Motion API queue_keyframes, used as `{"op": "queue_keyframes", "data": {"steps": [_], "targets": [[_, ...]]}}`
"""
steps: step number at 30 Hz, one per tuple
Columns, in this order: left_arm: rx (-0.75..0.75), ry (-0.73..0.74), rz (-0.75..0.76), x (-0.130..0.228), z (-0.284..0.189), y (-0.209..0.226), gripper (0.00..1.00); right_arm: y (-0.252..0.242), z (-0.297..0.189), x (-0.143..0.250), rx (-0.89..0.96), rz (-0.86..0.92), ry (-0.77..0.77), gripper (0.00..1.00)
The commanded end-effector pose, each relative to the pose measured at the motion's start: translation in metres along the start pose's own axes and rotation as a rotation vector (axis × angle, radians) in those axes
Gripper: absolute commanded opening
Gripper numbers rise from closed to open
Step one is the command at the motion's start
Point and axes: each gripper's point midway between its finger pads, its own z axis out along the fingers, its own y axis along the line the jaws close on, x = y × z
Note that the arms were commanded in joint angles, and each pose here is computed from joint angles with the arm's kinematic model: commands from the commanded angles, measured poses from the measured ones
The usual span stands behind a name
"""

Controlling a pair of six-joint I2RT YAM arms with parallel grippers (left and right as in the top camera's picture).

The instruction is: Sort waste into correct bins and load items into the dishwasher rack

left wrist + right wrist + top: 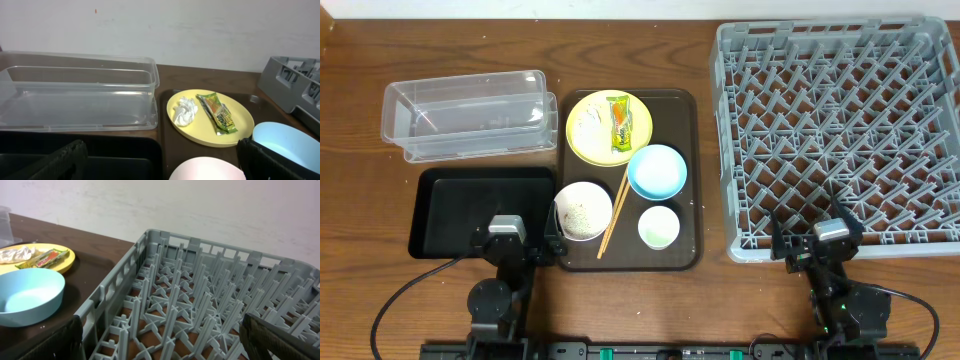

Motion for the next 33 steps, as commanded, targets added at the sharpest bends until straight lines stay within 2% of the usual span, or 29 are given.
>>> {"op": "queue_keyframes", "data": {"steps": [1,33], "targets": [[-0.033,0.054,0.007,0.0167,0.0008,0.0064,0.98,0.0036,-0.0002,-0.0003,-0.018,-0.008,-0.004,0.99],[-0.033,0.055,0.007,0.0168,0.0008,0.0064,0.98,0.0036,-0.0002,-0.0003,-0.018,-0.008,-0.004,0.99]]}}
